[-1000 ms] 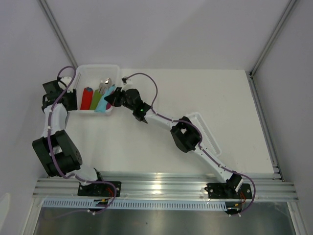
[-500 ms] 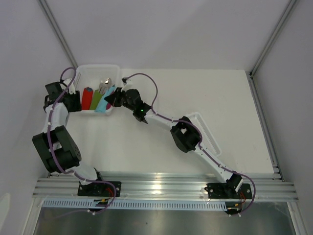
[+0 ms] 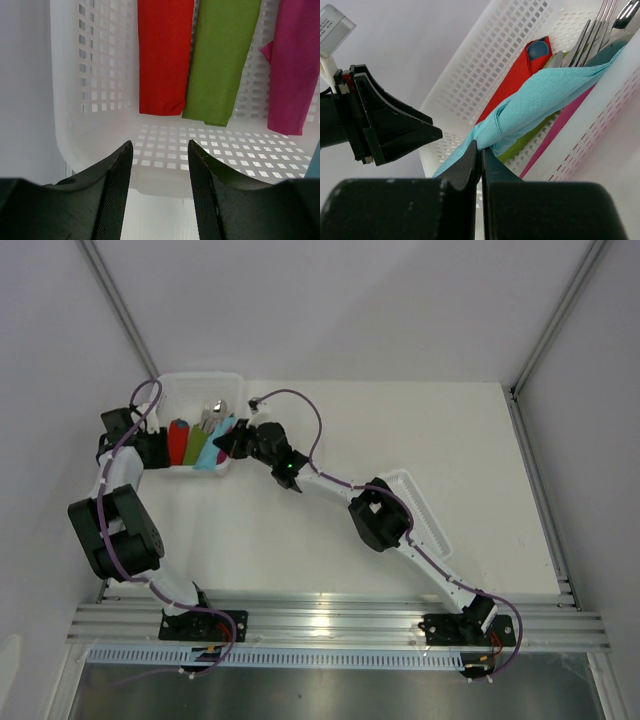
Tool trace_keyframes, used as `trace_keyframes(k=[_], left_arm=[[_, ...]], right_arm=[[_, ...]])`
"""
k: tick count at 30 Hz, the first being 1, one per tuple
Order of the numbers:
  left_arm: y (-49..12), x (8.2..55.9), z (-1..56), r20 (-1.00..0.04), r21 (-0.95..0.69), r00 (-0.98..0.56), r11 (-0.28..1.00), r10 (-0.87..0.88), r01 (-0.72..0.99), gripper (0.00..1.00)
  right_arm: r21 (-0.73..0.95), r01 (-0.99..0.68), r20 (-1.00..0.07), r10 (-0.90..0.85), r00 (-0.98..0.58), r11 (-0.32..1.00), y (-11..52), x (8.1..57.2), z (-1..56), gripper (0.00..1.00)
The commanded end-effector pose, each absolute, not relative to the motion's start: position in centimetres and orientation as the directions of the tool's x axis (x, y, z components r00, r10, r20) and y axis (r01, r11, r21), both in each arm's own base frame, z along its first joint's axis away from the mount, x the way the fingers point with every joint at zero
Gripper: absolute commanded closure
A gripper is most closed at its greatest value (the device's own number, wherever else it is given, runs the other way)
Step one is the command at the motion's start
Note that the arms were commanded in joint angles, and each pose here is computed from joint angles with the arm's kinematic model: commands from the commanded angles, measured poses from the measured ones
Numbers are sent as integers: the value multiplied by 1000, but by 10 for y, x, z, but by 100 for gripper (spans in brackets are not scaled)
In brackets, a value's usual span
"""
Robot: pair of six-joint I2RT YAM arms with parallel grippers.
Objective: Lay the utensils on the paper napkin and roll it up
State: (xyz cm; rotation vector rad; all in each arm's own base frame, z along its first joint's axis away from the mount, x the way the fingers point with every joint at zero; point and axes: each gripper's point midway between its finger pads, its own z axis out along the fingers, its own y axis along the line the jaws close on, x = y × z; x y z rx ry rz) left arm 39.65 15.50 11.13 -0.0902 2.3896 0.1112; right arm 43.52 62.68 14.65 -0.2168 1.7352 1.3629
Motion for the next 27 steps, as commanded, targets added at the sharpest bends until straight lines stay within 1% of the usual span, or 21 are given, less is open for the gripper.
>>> trace_keyframes(k=[1,5,12,14,22,26,27], left_arm=[[159,396,109,-667,90,-745,992,-6,-89,48],[161,390,102,-653,122,-757,990,29,-67,51],[167,379,98,-639,190,-764,981,88,-47,51],[170,377,100,-639,209,-763,977,103,-43,51],[173,370,108,-644,260,-750,965,152,-27,51],[175,364,109,-643,261,-749,965,158,-20,51],[176,364,112,-647,262,-745,965,160,-22,51]], right_arm=[[658,-673,-749,389,-537,337,630,423,194,100],[660,-672,-747,391,-538,336,631,423,194,100],[667,-665,-742,376,-555,336,632,416,189,100],[670,-661,-741,361,-566,338,634,411,181,100],[682,-661,-730,345,-589,313,637,386,182,100],[690,-655,-723,330,-607,308,638,371,175,100],[691,-651,-723,312,-617,314,641,363,165,100]])
